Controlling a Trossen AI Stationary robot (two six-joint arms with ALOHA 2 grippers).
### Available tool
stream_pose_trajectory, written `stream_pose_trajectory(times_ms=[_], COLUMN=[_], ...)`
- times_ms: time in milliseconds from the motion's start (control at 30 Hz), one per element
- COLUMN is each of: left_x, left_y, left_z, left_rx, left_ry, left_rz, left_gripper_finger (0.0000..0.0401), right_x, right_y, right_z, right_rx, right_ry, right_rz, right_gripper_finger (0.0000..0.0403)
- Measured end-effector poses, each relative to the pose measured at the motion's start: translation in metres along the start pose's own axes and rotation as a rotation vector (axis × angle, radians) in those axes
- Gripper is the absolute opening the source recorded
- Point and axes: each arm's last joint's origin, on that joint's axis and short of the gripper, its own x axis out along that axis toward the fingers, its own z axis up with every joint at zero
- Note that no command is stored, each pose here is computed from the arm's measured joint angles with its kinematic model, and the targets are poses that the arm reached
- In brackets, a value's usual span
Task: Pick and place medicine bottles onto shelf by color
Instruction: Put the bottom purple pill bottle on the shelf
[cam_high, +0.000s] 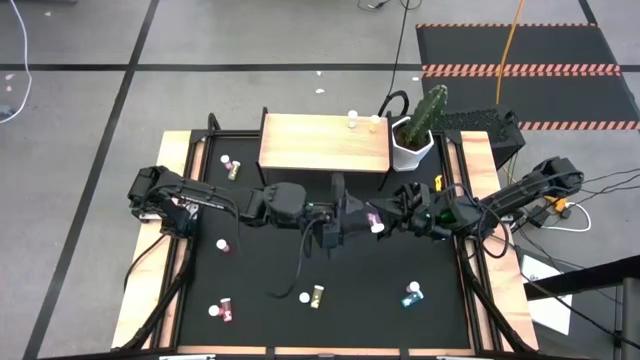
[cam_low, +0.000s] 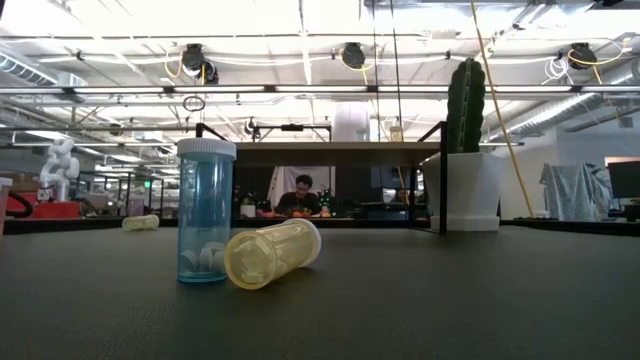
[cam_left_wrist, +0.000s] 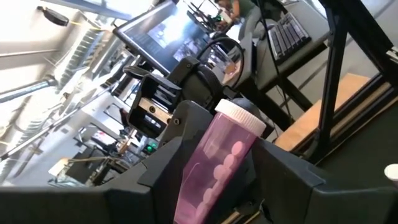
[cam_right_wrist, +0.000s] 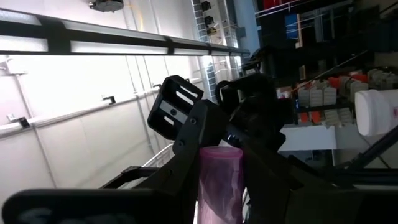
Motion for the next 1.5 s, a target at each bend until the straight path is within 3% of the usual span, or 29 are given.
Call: stream_pose_trajectory(times_ms=[500,767,933,1133,1333,1500], left_x=[0.000,0.000,0.000,-0.005,-0.022,-0.041], left_y=[-0.001,-0.002,-0.002,0.005,0.023,0.046], left_z=[0.000,0.001,0.001,0.005,0.018,0.024], left_rx=[0.004,0.000,-0.010,-0.071,-0.176,-0.264], left_ry=[0.028,0.037,0.038,0.030,0.006,-0.001], left_rz=[0.017,0.026,0.030,0.058,0.125,0.187], left_gripper_finger=[0.0189,0.0128,0.0126,0.0138,0.0116,0.0104], right_x=[0.001,0.001,0.001,0.001,-0.002,-0.006], right_y=[0.000,-0.001,-0.001,0.002,0.025,0.037], right_z=[0.003,0.003,0.003,0.003,0.004,0.004], right_rx=[0.000,0.001,-0.012,-0.197,-0.375,-0.614], right_ry=[-0.010,-0.012,-0.015,-0.024,-0.102,-0.120], right_rz=[-0.003,-0.007,-0.007,0.014,0.205,0.303], right_gripper_finger=[0.0107,0.0107,0.0108,0.0127,0.0173,0.0209])
